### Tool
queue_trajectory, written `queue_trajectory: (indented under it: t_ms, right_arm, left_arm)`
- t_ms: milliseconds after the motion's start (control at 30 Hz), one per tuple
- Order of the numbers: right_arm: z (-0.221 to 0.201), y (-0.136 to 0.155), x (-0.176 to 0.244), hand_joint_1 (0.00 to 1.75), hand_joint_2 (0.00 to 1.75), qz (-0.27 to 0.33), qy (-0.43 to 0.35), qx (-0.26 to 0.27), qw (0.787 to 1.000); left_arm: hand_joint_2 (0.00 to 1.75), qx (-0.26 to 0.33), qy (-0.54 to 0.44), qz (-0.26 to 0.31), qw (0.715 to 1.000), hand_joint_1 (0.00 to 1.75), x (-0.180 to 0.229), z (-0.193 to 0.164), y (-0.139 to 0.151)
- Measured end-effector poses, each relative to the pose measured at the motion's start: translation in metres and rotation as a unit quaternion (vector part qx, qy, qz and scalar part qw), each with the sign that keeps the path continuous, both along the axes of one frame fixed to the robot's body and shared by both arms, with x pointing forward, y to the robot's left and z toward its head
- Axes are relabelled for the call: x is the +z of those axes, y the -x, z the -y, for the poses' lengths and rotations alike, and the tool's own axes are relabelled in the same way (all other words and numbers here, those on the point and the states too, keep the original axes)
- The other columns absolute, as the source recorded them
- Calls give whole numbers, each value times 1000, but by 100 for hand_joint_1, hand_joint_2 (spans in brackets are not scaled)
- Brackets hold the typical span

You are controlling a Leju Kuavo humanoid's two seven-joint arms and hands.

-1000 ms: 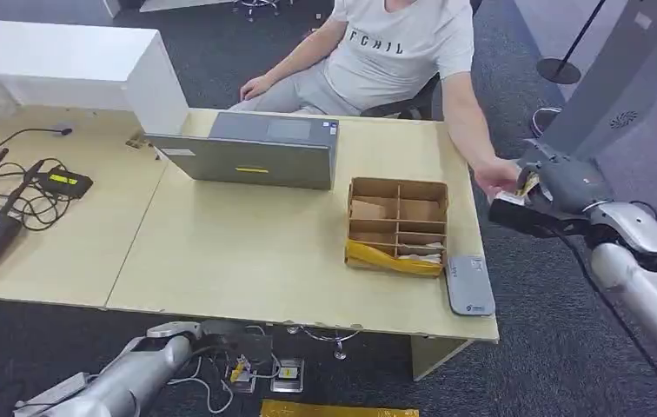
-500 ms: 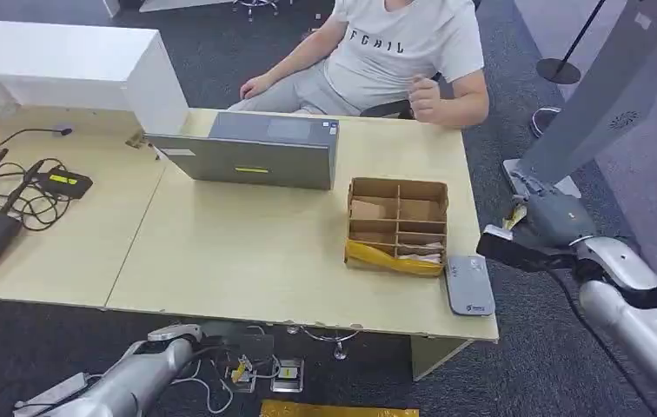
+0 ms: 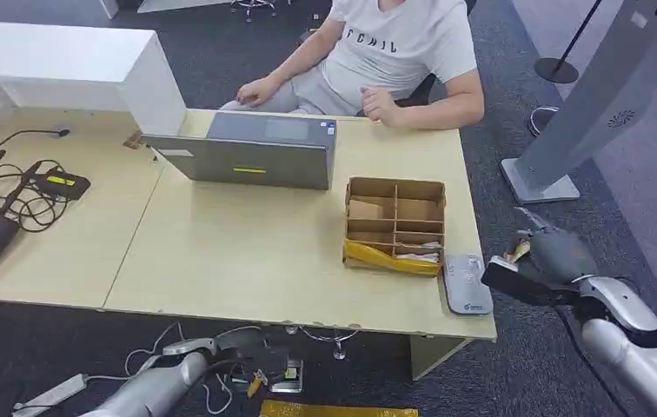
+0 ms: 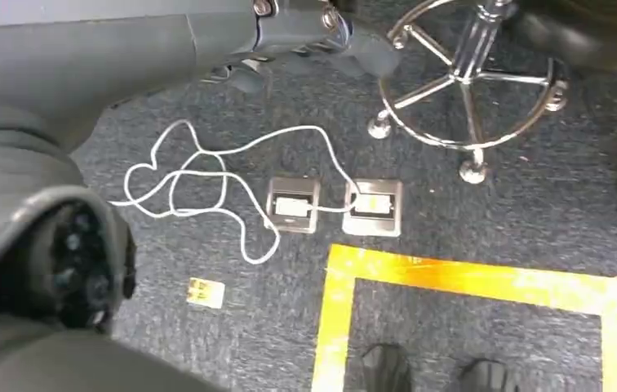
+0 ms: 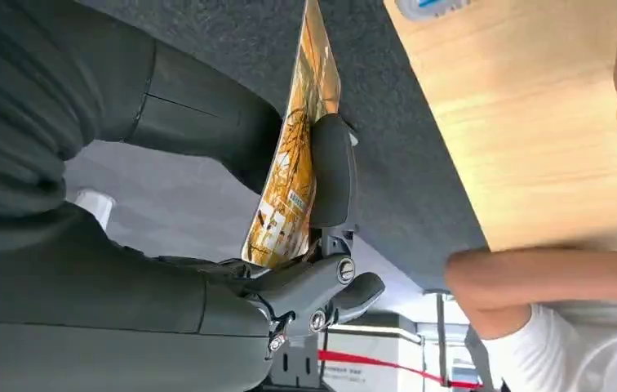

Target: Pass the card to the sensor for recognition and then transmit it.

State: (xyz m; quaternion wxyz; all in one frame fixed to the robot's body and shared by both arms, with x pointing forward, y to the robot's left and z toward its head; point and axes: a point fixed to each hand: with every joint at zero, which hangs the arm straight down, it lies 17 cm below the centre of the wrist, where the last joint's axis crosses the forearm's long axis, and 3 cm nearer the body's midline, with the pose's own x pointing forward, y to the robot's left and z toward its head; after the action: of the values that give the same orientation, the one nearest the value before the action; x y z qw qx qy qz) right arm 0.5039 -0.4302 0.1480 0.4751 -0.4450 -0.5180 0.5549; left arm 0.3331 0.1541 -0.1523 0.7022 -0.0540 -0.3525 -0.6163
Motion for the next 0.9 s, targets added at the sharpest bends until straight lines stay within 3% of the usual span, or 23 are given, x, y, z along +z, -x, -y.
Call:
queue_trajectory:
  t_ms: [900]
  right_arm:
    - [-59,6,-25,175,175,-5,-47,52,998]
  left_arm:
    - [0,6,11,-5,1000,0,3,14,1]
